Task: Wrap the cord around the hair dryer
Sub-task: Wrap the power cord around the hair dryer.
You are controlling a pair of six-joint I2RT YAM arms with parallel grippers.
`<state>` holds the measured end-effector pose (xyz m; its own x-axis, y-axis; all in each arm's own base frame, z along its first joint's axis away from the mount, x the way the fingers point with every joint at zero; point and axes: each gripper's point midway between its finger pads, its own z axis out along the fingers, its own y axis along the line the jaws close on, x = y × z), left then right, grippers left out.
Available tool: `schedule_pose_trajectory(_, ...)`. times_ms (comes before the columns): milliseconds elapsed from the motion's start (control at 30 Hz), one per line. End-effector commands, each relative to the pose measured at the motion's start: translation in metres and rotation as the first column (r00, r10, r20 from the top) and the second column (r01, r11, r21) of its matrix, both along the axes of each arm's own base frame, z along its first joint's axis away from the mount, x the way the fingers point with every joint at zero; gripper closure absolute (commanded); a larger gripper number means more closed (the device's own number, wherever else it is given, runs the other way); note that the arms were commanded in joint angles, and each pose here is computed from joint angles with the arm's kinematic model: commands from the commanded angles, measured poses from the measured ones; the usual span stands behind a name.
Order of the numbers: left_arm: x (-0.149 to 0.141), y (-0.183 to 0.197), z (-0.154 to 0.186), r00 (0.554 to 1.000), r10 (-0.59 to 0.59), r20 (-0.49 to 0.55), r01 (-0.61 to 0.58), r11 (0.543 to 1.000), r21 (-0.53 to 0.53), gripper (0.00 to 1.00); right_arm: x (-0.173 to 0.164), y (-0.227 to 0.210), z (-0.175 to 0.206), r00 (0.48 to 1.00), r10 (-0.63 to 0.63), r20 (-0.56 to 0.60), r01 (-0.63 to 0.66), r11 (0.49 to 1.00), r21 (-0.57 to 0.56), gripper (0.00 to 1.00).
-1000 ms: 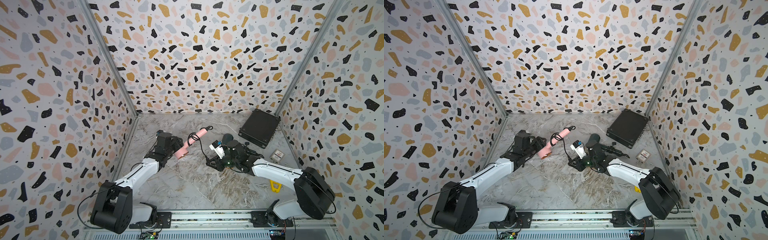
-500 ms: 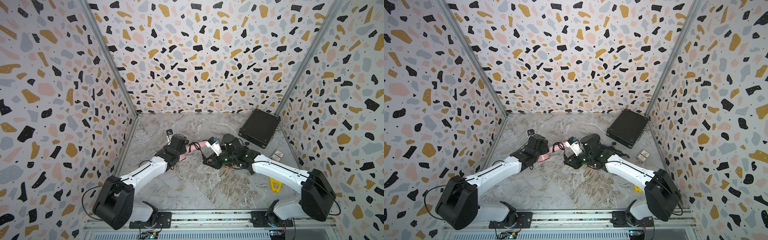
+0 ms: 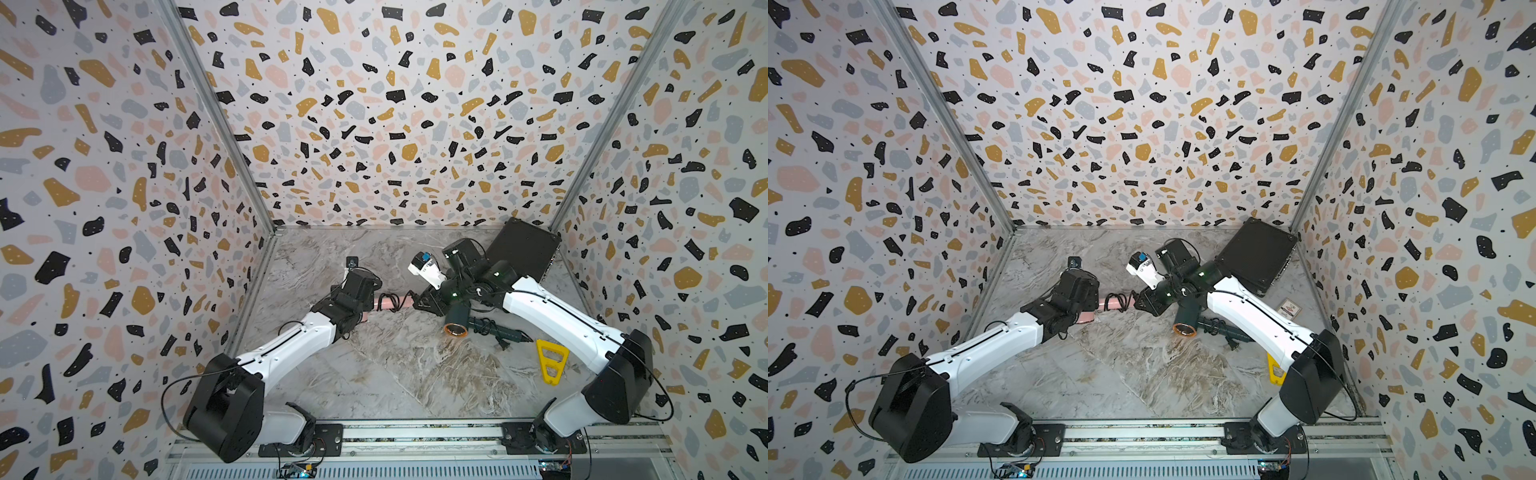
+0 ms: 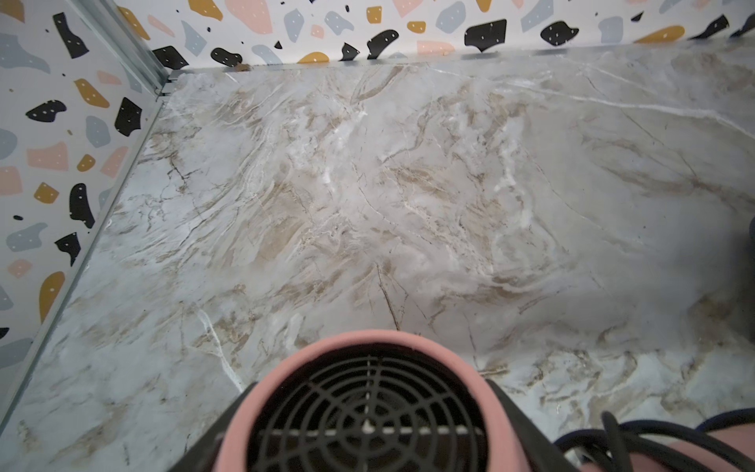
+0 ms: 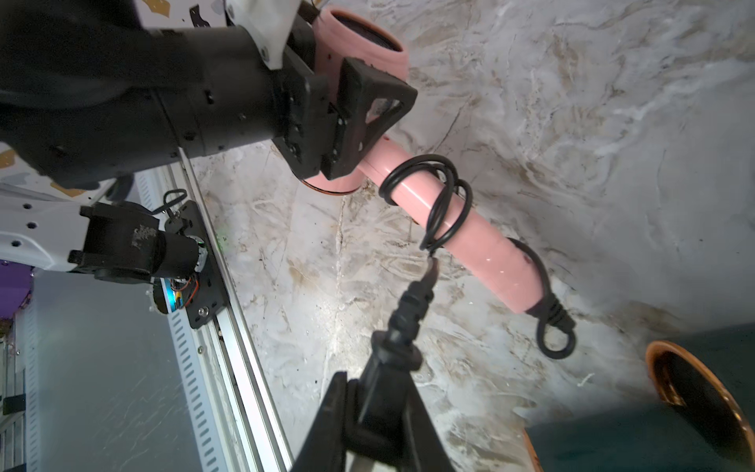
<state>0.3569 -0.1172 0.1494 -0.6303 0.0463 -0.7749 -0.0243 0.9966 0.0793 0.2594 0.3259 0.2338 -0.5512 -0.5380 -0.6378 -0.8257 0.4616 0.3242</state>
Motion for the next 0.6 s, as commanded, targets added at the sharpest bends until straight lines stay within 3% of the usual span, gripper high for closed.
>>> schedule_pose_trajectory(0, -0.018, -0.001, -0.015, 0.984, -0.136, -0.117, 0.148, 0.984, 0.101, 1.00, 0.019, -0.005, 0.045, 0.990, 0.024, 0.136, -0.031, 0.998, 0.050, 1.00)
schedule_pose_trajectory(200, -0.041, -0.023, -0.016, 0.923, -0.328, -0.198, 0.343, 0.939, 0.041, 1.00, 0.058, -0.031, 0.045, 0.987, -0.050, 0.150, 0.043, 0.998, 0.049, 1.00)
schedule_pose_trajectory(467, -0.058, -0.051, -0.030, 0.840, -0.461, -0.285, 0.479, 0.878, -0.006, 1.00, 0.077, -0.037, 0.057, 0.984, -0.065, 0.165, 0.054, 0.996, 0.069, 1.00)
schedule_pose_trajectory(567, -0.069, -0.070, -0.028, 0.794, -0.546, -0.266, 0.536, 0.836, -0.115, 1.00, 0.088, -0.046, 0.048, 0.988, -0.091, 0.123, 0.082, 0.994, 0.077, 1.00)
